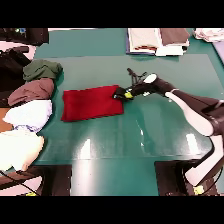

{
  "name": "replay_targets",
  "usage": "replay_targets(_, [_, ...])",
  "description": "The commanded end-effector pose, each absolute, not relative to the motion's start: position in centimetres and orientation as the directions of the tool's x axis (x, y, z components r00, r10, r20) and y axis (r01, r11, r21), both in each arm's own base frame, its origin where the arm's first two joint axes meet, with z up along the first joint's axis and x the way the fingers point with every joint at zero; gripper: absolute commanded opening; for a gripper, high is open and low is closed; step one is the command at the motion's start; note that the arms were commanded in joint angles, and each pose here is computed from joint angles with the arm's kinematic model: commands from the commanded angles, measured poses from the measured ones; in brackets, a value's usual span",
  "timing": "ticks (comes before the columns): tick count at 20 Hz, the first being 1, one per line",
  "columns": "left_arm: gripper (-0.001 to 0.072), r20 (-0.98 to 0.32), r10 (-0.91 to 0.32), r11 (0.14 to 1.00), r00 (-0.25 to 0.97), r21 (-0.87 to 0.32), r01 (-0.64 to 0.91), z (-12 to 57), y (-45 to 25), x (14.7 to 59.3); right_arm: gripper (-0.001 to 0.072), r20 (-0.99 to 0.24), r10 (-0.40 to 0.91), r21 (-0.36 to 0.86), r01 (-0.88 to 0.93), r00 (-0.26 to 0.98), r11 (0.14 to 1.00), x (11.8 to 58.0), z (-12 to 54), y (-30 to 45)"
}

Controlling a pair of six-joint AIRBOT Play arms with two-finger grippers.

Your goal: Fold the shirts.

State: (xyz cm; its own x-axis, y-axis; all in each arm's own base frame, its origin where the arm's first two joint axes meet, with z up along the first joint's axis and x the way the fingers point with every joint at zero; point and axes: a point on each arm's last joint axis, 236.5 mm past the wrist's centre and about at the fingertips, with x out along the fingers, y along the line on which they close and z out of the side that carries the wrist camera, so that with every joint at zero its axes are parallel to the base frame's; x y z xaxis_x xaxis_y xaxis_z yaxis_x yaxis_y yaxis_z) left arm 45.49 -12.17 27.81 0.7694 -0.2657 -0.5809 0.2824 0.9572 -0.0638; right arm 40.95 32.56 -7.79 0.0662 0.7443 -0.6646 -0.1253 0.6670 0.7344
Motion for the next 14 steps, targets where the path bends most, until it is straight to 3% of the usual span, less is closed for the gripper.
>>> replay_targets(1, [0.0021,-0.59,-0.281,0.953,0.757,-0.08,0.291,27.6,-12.5,45.2,0.0012,-0.629,0.777,0.759,-0.218,-0.006,0.613,40.3,-7.6,37.4])
replay_targets(4, [0.002,-0.596,-0.32,0.941,0.737,-0.11,0.32,27.1,-13.9,44.8,0.0014,-0.636,0.77,0.721,-0.313,0.057,0.618,42.4,-4.9,37.3])
replay_targets(7, [0.002,-0.604,-0.374,0.912,0.704,-0.102,0.396,26.4,-17.5,43.7,0.0014,-0.687,0.697,0.61,-0.36,0.205,0.706,46.2,-0.7,31.2])
replay_targets(11, [0.0021,-0.593,-0.451,0.863,0.668,-0.099,0.495,26.4,-22.3,41.8,0.0014,-0.731,0.519,0.472,-0.222,0.444,0.853,49.1,5.2,15.1])
replay_targets(14, [0.0021,-0.573,-0.482,0.845,0.663,-0.102,0.526,26.9,-24.1,41.3,0.0014,-0.757,0.322,0.383,-0.012,0.569,0.924,47.3,7.6,1.3])
